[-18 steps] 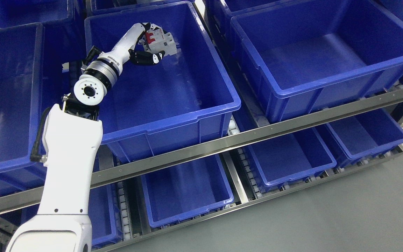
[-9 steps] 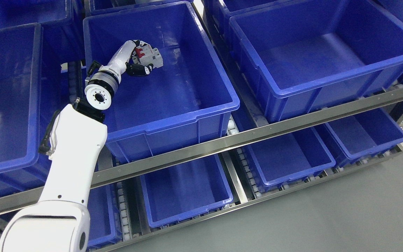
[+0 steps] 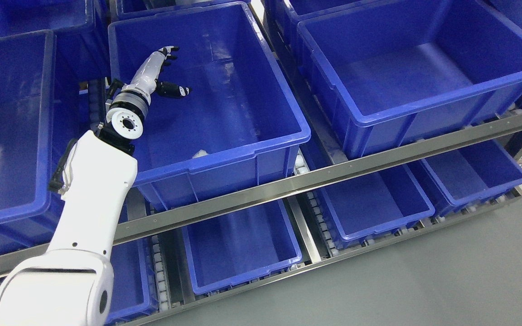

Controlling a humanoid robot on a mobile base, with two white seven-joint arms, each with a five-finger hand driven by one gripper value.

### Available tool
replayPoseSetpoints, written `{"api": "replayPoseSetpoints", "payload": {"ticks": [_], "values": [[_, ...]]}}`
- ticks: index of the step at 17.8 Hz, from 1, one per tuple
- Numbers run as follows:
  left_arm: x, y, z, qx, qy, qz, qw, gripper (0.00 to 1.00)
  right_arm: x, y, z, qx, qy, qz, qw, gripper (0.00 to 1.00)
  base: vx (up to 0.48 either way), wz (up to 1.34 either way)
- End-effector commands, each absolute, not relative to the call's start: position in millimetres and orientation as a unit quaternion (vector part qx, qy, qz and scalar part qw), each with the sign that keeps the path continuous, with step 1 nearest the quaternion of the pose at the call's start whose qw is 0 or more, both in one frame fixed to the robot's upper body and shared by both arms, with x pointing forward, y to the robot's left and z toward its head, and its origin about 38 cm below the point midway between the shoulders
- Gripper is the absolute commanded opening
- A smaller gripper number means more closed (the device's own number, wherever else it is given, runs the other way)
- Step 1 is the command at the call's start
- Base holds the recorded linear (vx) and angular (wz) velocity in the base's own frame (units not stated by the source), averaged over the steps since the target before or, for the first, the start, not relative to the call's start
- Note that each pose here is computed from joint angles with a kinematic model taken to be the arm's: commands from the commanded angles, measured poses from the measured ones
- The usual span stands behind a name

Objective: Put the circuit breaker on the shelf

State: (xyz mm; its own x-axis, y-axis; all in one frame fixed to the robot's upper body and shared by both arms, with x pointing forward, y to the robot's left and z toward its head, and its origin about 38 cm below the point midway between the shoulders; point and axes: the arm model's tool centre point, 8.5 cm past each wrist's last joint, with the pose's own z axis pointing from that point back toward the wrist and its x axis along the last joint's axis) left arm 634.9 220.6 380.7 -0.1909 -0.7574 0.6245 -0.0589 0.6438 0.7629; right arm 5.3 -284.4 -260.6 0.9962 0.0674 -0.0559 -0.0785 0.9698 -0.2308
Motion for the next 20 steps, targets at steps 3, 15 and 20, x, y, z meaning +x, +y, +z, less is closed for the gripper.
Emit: {"api": "replayPoseSetpoints", "payload": {"ticks": [3,15,20], "values": [[618.7,253.6,445.3,0.168,-0.805,-0.120,0.556,0.96,18.3,-293.1,-259.4,-0.122,-0.038,0.047,0.991,1.00,0.000,0.00],[490.8,208.4,434.0,-0.008,-0.900,-0.092,0.427,0.98,18.2,-293.3,-259.4,-0.123,-0.037,0.047,0.991,1.00,-0.050,0.06],[477.7,195.0,407.8,-0.016,-0.898,-0.112,0.426,0.99,18.2,-293.3,-259.4,-0.123,-0.037,0.047,0.991,1.00,-0.140,0.25]]}}
